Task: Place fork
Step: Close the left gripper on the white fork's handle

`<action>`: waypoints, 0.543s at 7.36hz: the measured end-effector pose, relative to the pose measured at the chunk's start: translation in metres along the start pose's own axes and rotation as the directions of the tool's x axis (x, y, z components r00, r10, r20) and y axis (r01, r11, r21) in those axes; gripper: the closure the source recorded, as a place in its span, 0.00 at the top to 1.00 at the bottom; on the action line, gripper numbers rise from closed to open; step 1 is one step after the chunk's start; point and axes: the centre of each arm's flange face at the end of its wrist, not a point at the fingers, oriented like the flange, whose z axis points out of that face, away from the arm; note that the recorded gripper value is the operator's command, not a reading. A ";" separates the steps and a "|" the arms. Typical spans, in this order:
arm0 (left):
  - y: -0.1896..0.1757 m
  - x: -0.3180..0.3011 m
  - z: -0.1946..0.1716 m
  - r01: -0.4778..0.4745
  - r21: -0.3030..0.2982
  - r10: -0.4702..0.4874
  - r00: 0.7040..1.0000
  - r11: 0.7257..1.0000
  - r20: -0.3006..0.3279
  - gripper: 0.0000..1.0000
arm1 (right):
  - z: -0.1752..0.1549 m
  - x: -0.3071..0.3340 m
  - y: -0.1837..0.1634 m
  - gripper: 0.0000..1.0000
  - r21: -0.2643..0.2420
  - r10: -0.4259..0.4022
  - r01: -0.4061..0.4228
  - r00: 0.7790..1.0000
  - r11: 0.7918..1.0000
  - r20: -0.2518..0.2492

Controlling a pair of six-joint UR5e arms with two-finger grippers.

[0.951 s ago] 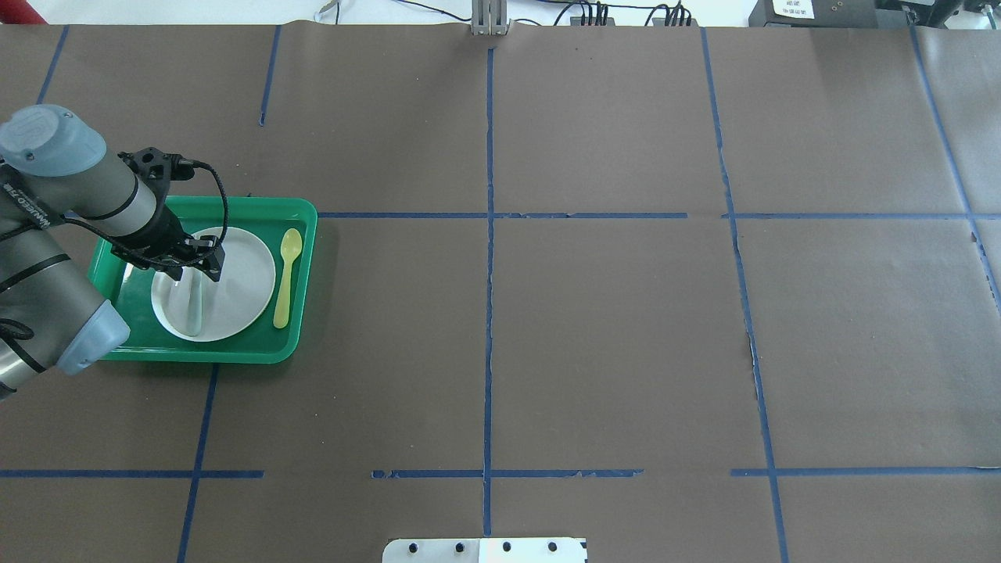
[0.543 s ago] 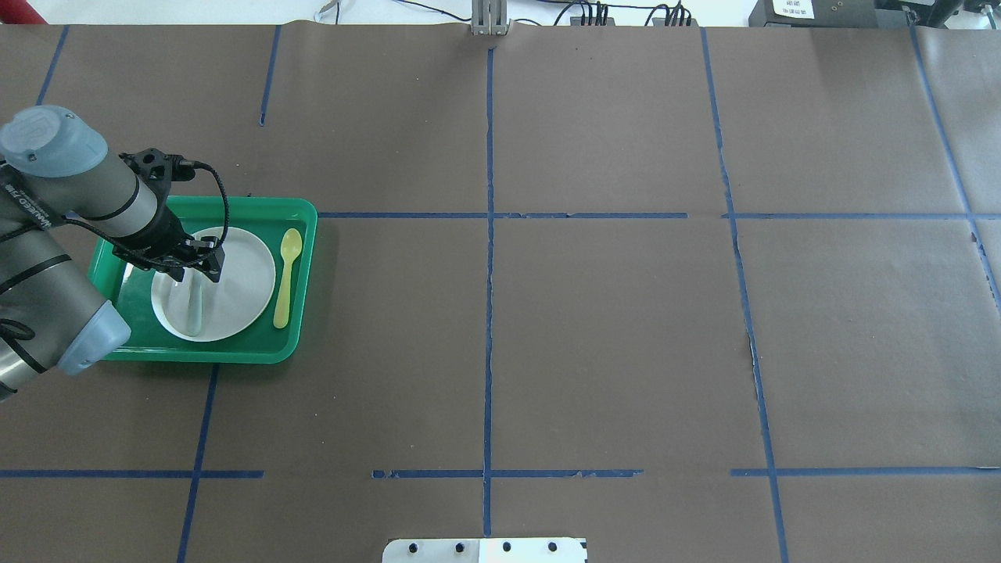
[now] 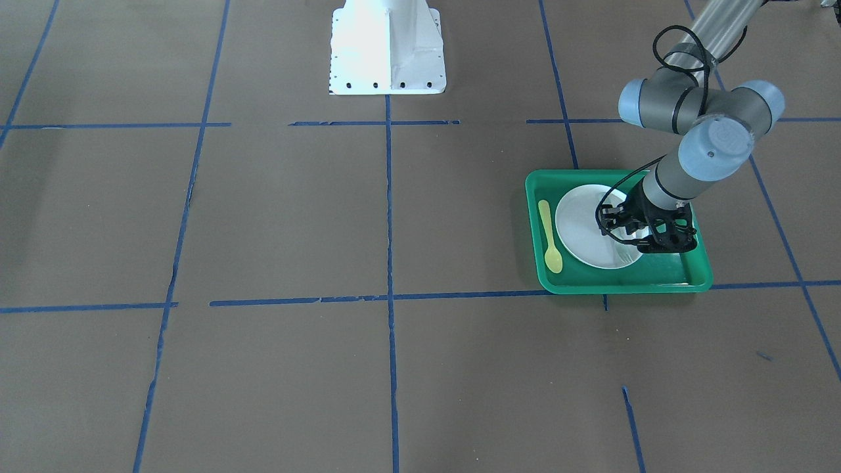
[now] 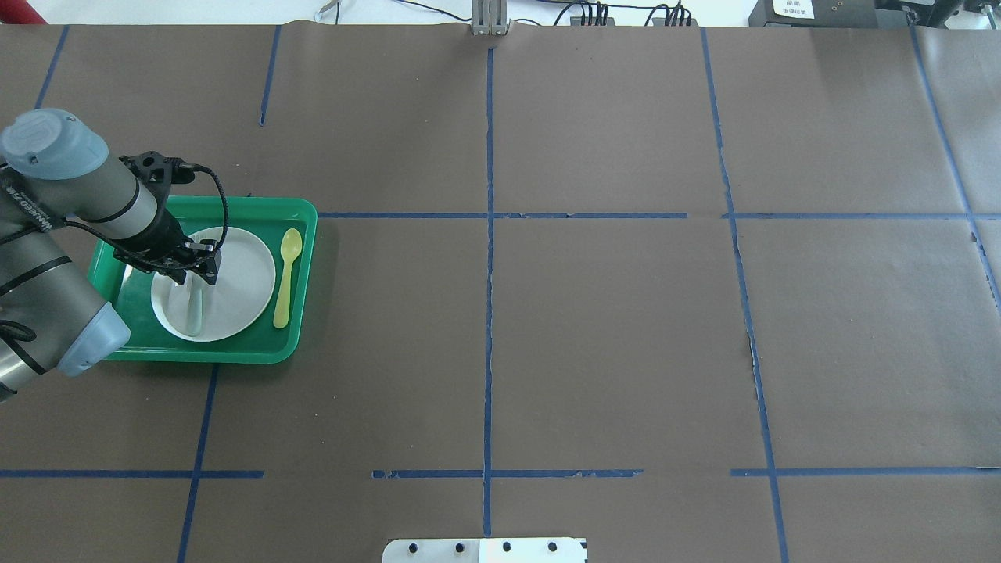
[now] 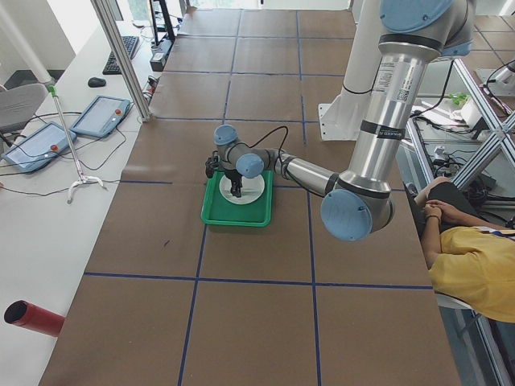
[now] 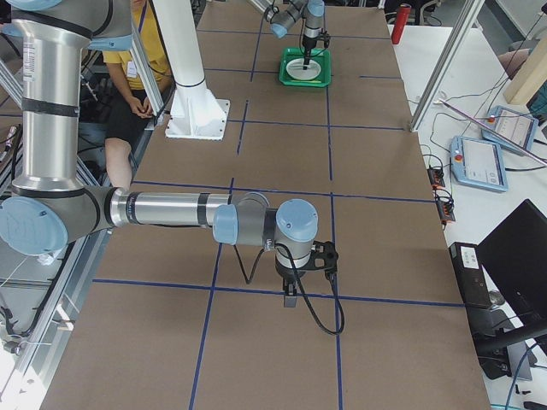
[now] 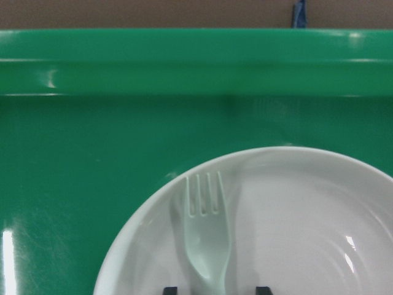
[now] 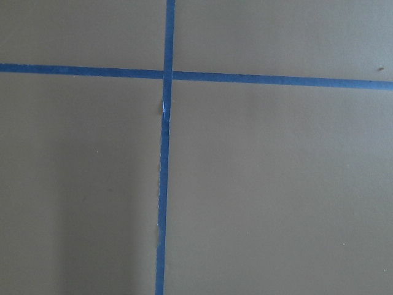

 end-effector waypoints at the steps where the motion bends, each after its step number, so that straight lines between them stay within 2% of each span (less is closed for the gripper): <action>1: 0.000 0.000 0.001 -0.001 -0.001 0.001 1.000 1.000 0.000 0.46 | 0.000 0.000 0.000 1.00 0.000 0.000 0.000 1.000 1.000 0.000; 2: 0.000 -0.001 0.001 -0.002 -0.002 0.002 1.000 1.000 0.000 0.46 | 0.000 0.000 0.000 1.00 0.000 0.000 0.000 1.000 1.000 0.000; 3: 0.000 -0.001 0.001 -0.003 -0.002 0.003 1.000 1.000 0.001 0.41 | 0.000 0.000 0.000 1.00 0.000 0.000 0.000 1.000 1.000 0.000; 4: 0.000 -0.001 0.002 -0.003 -0.003 0.003 1.000 1.000 0.002 0.23 | 0.000 0.000 0.000 1.00 0.000 0.000 0.000 1.000 1.000 0.000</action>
